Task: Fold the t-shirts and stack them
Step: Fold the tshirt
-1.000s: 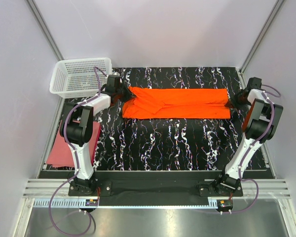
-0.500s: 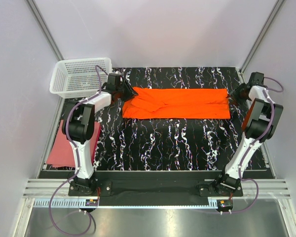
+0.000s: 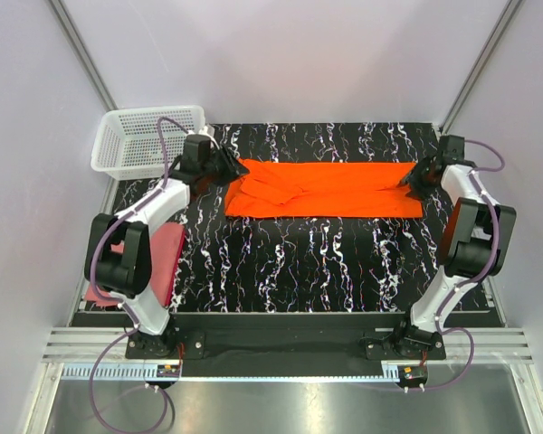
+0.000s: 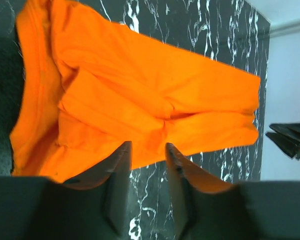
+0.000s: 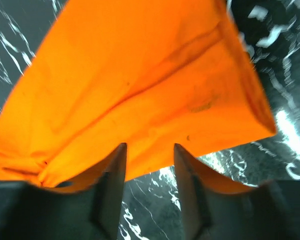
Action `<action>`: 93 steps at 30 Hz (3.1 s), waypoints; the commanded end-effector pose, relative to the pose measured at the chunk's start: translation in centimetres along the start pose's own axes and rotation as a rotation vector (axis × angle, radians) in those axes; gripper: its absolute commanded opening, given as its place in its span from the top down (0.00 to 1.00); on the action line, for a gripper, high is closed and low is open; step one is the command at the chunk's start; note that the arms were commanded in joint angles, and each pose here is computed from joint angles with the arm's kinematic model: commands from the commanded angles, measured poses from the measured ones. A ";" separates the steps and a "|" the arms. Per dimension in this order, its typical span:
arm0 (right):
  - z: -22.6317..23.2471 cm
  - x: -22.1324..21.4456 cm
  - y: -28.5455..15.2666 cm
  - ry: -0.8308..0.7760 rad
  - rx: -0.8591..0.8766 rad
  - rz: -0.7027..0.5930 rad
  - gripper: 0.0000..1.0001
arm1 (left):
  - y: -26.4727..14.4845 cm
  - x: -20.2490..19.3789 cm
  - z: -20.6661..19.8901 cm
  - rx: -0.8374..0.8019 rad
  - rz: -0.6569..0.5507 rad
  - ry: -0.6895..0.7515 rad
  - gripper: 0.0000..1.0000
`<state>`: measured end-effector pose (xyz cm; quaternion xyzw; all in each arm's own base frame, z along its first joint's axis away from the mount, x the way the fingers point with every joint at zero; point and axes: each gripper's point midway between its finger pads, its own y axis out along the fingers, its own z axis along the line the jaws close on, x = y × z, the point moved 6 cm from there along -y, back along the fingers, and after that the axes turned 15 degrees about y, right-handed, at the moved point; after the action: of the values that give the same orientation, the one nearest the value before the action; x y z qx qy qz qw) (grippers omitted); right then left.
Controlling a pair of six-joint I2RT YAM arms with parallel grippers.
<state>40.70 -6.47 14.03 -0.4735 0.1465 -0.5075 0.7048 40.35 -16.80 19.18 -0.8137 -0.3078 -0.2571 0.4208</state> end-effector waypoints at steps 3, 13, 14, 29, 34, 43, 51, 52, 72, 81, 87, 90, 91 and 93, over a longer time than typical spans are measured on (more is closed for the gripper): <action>-0.8 -1.1 1.2 0.001 -0.002 0.041 0.65 | 1.2 -3.5 0.3 -0.005 0.071 0.025 0.69; -5.1 -0.5 4.5 0.021 -0.186 0.001 0.76 | 4.5 -7.2 7.2 0.217 0.184 -0.030 0.78; -5.7 -0.3 4.6 0.036 -0.205 -0.002 0.77 | 4.5 -7.4 8.1 0.240 0.194 -0.047 0.78; -6.8 0.5 1.6 0.066 -0.253 -0.063 0.72 | -0.2 -3.0 2.3 0.248 0.050 0.122 0.76; -4.5 1.0 -0.6 0.056 -0.164 -0.088 0.58 | 1.6 -3.0 -1.8 0.100 0.062 0.158 0.73; 3.4 -4.3 0.6 -0.170 -0.018 0.023 0.45 | 7.0 -5.1 -4.1 0.071 0.125 0.108 0.77; 7.4 -9.5 4.1 -0.313 0.032 0.099 0.92 | 10.0 -7.3 -2.8 0.084 0.172 0.078 0.79; 7.4 -9.8 4.5 -0.327 0.023 0.102 0.93 | 10.2 -7.4 -2.7 0.086 0.175 0.075 0.79; 3.1 -22.7 3.5 -0.258 -0.032 0.332 0.98 | 15.5 -5.6 2.2 0.029 0.233 0.050 0.80; 5.6 -27.6 0.2 -0.274 0.084 0.358 0.99 | 10.5 0.6 -0.4 0.041 0.123 0.215 0.78; 7.0 -24.9 -2.4 -0.446 0.088 0.244 0.95 | 9.2 0.3 -2.4 0.030 0.105 0.213 0.78; 6.6 -23.9 -3.1 -0.553 0.048 0.207 0.95 | 11.0 -1.0 -3.8 0.018 0.126 0.198 0.80; 6.3 -23.5 -3.2 -0.578 0.027 0.184 0.96 | 11.6 -1.7 -4.1 0.020 0.138 0.192 0.82; 5.6 -23.0 -3.4 -0.594 -0.010 0.154 0.99 | 13.2 -2.9 -3.5 0.064 0.152 0.154 0.84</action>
<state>32.86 17.94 11.76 -0.5443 0.0149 -0.2897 0.7872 46.58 -25.13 14.14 -0.8025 -0.2091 -0.2958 0.4741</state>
